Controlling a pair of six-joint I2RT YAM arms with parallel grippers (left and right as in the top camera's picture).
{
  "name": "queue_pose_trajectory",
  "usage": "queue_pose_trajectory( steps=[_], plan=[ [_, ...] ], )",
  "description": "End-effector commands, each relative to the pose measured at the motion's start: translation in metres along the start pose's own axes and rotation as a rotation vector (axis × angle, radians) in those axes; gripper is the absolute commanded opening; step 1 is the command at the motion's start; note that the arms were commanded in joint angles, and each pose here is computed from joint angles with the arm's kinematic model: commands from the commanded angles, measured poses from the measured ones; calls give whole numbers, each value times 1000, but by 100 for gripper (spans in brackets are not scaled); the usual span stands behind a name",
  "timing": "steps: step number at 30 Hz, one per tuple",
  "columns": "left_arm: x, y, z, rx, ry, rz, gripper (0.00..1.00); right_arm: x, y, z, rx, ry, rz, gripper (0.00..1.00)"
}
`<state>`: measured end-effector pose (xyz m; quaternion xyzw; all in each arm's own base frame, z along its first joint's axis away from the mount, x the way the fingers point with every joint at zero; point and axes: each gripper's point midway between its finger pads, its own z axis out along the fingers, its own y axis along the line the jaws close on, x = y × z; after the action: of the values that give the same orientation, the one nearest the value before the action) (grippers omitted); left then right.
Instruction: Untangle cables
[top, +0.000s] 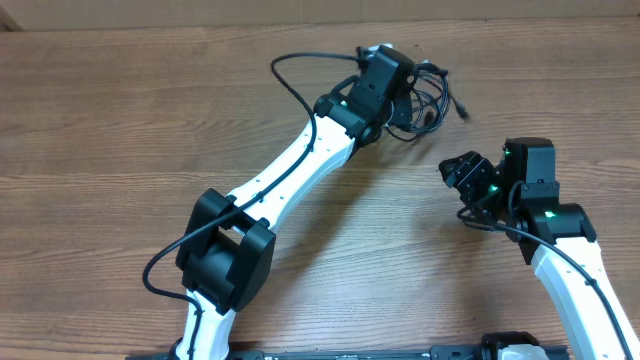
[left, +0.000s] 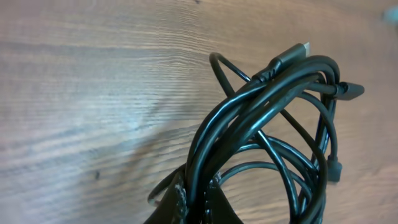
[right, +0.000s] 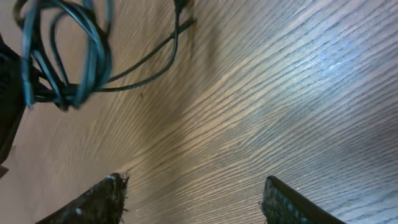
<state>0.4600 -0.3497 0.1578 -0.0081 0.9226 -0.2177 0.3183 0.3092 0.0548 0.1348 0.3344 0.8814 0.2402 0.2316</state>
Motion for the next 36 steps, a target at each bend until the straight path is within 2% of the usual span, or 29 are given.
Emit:
queue_pose_trajectory(
  steps=[1, 6, 7, 11, 15, 19, 22, 25, 31, 36],
  plan=[
    [-13, -24, -21, 86, -30, 287, 4, -4, 4, -2, -7, -16, -9, 72],
    [-6, -21, -26, 90, -5, 594, 4, -4, 5, -2, -7, -17, -21, 75],
    [-2, -14, -33, 75, 24, 697, 4, -4, 5, -2, -7, -17, -35, 75],
    [6, 1, -80, 53, 109, 909, 4, -3, 8, -2, -24, -10, -38, 77],
    [29, 22, -131, 48, 246, 1093, 4, 7, 34, -5, -169, 48, -243, 78],
    [32, 37, -165, 49, 288, 1198, 4, 21, 59, -12, -319, 101, -392, 78],
    [27, 43, -179, 42, 280, 1204, 4, 33, 73, -19, -427, 139, -508, 79],
    [19, 42, -192, 104, 239, 1159, 4, 46, 84, -28, -536, 174, -621, 79],
    [7, 31, -222, 427, 137, 1102, 4, 45, 89, -31, -560, 175, -601, 79],
    [7, 36, -245, 637, 77, 1135, 4, 51, 105, -43, -670, 196, -633, 79]
  ],
)
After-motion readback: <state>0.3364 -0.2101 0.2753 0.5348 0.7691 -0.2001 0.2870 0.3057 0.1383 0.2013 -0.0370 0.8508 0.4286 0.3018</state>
